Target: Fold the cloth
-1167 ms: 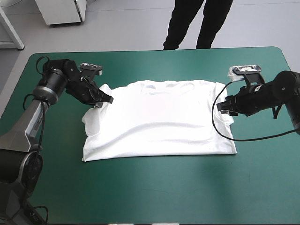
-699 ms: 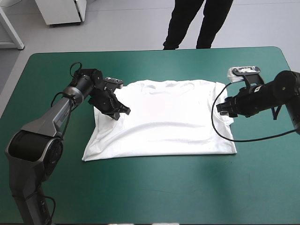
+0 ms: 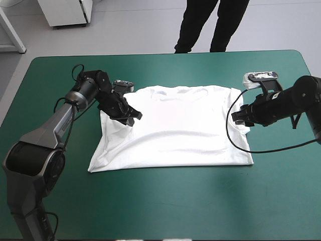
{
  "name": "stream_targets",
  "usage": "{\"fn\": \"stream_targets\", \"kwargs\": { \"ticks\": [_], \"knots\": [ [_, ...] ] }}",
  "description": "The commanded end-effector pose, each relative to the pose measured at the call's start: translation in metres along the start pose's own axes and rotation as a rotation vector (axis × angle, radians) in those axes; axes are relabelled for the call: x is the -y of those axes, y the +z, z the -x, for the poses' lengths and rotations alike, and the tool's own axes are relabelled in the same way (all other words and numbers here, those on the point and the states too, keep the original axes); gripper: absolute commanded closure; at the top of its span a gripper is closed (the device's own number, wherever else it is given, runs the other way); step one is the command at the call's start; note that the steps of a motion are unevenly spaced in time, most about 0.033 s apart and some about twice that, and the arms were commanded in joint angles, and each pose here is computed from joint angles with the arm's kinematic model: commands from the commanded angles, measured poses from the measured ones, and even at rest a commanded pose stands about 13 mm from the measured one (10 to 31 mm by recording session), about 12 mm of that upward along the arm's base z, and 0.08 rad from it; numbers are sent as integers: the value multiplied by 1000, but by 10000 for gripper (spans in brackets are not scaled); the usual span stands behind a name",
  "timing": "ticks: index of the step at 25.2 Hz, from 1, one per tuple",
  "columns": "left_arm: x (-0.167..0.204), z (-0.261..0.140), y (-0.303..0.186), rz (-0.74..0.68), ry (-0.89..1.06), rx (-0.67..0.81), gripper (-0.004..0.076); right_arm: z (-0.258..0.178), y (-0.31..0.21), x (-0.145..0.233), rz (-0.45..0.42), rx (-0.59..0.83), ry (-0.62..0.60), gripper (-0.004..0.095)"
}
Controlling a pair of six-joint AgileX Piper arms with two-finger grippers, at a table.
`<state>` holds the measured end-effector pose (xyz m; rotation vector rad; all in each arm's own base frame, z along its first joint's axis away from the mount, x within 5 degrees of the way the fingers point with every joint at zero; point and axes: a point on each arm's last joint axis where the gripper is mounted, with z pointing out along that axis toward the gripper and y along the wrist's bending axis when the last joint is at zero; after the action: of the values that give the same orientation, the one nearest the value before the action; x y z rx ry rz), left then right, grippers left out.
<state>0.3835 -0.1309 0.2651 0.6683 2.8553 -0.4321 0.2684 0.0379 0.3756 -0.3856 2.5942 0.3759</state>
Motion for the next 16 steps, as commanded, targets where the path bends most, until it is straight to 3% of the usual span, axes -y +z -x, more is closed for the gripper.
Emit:
{"fn": "stream_targets", "kwargs": {
  "ticks": [1,6,9,12,16],
  "knots": [
    [20,-12,-66,38,49,99,458,2,-28,-10,0,111,-30,422],
    [33,-51,-131,187,44,218,456,-8,-50,-18,-60,151,-83,421],
    [34,-83,-138,250,28,197,435,-13,-50,-24,-119,101,-129,421],
    [40,-117,-139,250,14,179,365,-15,-46,-32,-168,58,-171,421],
    [44,-153,-132,249,0,149,261,-21,-37,-40,-151,18,-182,421]
  ]
}}
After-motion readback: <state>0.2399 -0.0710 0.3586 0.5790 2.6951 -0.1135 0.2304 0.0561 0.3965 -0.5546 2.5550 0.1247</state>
